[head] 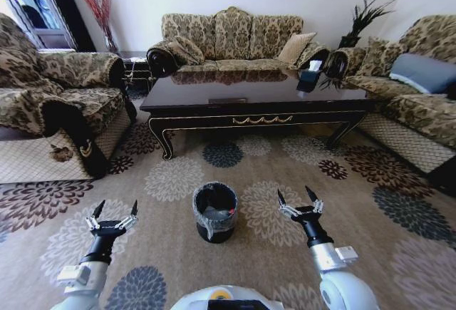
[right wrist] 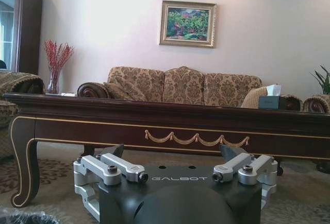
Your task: Move to the front of the table and pick up the trash from the floor, then place it into the trash bin.
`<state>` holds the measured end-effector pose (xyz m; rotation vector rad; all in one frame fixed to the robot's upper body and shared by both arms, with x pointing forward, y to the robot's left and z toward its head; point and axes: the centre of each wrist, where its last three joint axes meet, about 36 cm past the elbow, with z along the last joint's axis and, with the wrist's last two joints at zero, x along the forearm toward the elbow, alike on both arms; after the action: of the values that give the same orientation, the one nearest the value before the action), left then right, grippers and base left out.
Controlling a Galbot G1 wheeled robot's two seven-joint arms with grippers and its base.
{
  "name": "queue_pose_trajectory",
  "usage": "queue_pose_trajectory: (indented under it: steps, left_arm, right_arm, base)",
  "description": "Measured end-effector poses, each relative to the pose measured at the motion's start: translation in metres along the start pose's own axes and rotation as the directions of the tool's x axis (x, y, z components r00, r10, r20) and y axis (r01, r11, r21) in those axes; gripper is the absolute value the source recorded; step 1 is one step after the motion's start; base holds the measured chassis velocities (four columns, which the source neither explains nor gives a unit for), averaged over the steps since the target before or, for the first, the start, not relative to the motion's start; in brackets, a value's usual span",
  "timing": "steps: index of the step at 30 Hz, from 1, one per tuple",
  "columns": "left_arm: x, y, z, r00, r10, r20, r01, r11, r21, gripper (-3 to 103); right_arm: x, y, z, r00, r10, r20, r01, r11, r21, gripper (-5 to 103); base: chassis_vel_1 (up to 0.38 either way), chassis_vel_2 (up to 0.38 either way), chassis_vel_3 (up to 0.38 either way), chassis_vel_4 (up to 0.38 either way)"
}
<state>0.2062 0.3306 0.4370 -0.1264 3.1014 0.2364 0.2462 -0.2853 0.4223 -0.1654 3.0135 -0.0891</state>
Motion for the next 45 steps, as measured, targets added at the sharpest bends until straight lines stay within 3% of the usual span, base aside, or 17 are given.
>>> queue_pose_trajectory:
  steps: [23, 45]
  left_arm:
    - [-0.0003, -0.0003, 0.0, 1.0, -0.001, -0.002, 0.001, 1.0, 0.002, 100]
    - [-0.0003, -0.0003, 0.0001, 1.0, -0.001, -0.002, 0.001, 1.0, 0.002, 100]
  right_arm:
    - [-0.0002, 0.0002, -0.0002, 1.0, 0.002, 0.0, -0.002, 1.0, -0.002, 100]
    - [-0.0003, 0.0003, -0.0004, 1.0, 0.002, -0.001, -0.002, 1.0, -0.002, 100]
  base:
    - [0.014, -0.012, -0.013, 0.014]
    - [0.152, -0.161, -0.157, 0.155]
